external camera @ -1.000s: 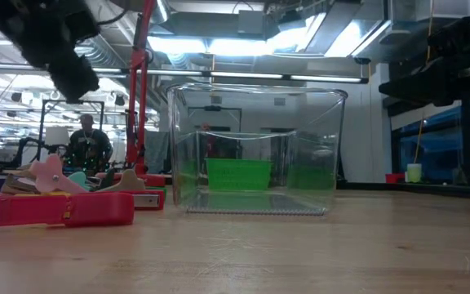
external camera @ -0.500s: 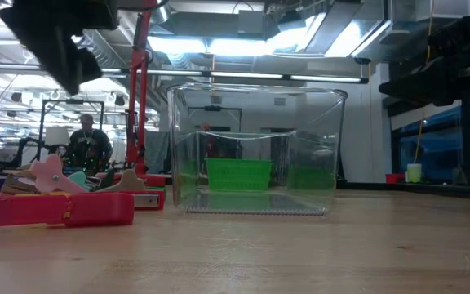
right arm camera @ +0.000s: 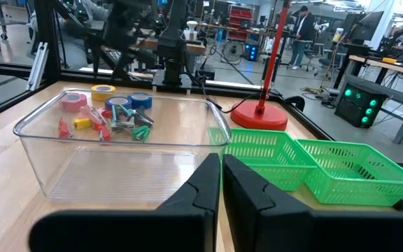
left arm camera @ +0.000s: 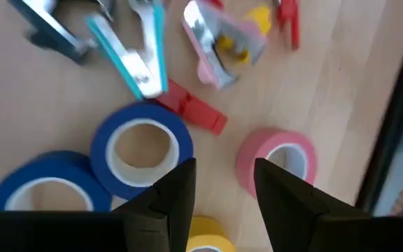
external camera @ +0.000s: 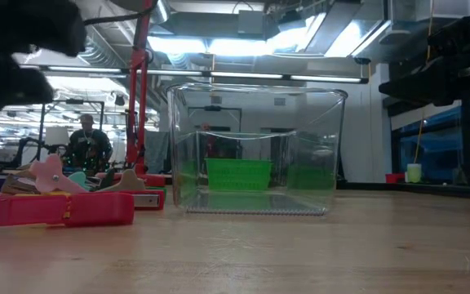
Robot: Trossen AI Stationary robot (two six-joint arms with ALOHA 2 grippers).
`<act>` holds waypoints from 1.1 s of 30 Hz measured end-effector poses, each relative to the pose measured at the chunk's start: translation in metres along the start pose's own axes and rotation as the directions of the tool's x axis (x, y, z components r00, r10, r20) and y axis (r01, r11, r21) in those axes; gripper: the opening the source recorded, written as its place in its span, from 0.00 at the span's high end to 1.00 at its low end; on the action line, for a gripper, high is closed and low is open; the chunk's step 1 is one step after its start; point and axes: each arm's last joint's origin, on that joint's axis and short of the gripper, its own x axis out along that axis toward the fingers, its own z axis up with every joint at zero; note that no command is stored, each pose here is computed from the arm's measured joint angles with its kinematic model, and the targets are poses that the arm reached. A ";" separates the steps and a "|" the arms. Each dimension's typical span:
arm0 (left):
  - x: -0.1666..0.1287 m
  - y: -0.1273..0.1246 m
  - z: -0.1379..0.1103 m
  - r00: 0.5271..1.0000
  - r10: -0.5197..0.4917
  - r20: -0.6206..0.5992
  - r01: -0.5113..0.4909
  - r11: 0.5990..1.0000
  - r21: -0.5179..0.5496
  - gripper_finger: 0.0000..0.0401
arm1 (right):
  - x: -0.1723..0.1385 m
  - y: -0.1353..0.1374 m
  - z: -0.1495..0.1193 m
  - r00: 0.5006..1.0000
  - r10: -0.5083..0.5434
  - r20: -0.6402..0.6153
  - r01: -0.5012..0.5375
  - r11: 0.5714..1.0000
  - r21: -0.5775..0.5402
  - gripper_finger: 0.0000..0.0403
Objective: Pick and place Stapler, Stapler remover, tape
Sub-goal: Put the bottom blue tape into the transparent bin
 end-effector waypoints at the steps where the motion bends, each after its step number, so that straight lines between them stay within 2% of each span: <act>1: 0.005 -0.001 -0.002 1.000 0.015 -0.019 -0.015 1.000 0.007 0.64 | 0.000 0.000 0.000 1.000 0.000 0.000 0.000 1.000 0.000 0.95; 7: 0.033 -0.007 -0.009 0.990 0.106 -0.089 -0.102 0.994 0.050 0.64 | 0.000 0.000 0.000 1.000 0.000 0.000 0.000 1.000 0.000 0.95; 9: 0.036 -0.007 -0.008 0.988 0.133 -0.075 -0.132 0.991 0.017 0.64 | 0.000 0.000 0.000 1.000 0.000 0.000 0.000 1.000 0.000 0.95; 12: 0.037 -0.007 -0.007 0.988 0.141 -0.055 -0.144 0.989 -0.040 0.64 | 0.000 0.000 0.000 1.000 0.000 0.000 0.000 1.000 0.000 0.95; 18: 0.027 -0.008 -0.004 0.994 0.105 0.024 -0.104 0.994 -0.041 0.64 | 0.000 0.000 0.000 1.000 0.000 0.000 0.000 1.000 0.000 0.95; 22: 0.023 -0.007 -0.003 0.989 0.127 0.069 -0.124 0.991 -0.048 0.64 | 0.000 0.000 0.000 1.000 0.000 0.000 0.000 1.000 0.000 0.95; 33: 0.041 -0.003 -0.002 0.975 0.216 0.041 -0.219 0.973 0.071 0.64 | 0.000 0.000 0.000 1.000 0.000 0.000 0.000 1.000 0.000 0.95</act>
